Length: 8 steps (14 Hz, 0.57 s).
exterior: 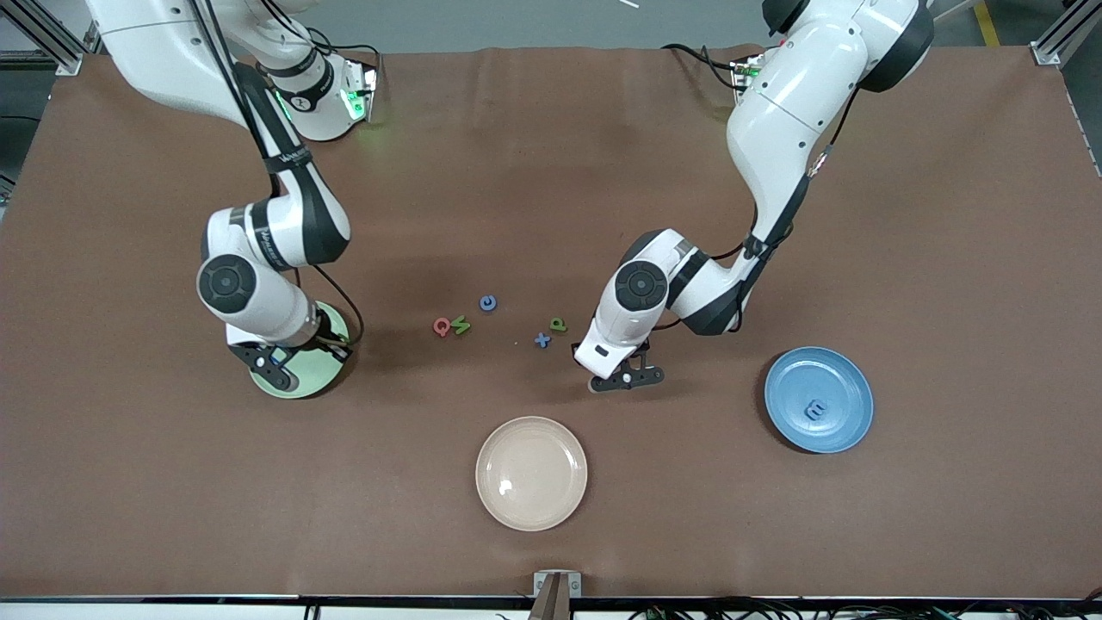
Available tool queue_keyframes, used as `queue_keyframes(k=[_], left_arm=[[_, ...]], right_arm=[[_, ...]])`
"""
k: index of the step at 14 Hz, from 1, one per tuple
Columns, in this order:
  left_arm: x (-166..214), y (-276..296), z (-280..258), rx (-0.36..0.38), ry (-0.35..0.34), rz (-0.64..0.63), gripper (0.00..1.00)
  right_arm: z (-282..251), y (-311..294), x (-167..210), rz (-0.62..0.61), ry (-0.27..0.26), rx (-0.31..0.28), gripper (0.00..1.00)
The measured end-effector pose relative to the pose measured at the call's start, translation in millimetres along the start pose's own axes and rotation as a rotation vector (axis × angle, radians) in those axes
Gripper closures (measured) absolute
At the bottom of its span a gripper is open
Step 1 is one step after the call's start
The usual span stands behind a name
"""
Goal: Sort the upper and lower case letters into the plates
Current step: 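Place the B with the right gripper while the left gripper grasps the n, then place the n with the left gripper while the right gripper returns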
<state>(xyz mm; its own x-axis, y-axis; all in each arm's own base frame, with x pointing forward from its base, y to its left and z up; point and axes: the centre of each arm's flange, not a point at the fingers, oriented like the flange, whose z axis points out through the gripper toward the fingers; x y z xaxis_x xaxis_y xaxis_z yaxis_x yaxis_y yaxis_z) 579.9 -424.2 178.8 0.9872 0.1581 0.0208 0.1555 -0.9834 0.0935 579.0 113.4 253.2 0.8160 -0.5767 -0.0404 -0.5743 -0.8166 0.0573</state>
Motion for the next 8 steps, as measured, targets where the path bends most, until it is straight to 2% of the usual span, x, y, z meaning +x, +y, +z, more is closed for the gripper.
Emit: queue_keyframes(k=[1, 2, 3, 8], left_arm=[[0, 0, 0, 0.0, 0.0, -0.001, 0.51], [0, -1, 0, 0.001, 0.0, -0.001, 0.59], [1, -1, 1, 0.001, 0.0, -0.001, 0.72], [12, -10, -1, 0.007, 0.013, -0.021, 0.74]], right_arm=[[8, 17, 0, -0.018, -0.001, 0.002, 0.74], [17, 32, 0, -0.032, -0.004, 0.002, 0.74], [25, 46, 1, -0.041, -0.01, -0.002, 0.74], [47, 83, 9, -0.052, -0.012, 0.003, 0.74]])
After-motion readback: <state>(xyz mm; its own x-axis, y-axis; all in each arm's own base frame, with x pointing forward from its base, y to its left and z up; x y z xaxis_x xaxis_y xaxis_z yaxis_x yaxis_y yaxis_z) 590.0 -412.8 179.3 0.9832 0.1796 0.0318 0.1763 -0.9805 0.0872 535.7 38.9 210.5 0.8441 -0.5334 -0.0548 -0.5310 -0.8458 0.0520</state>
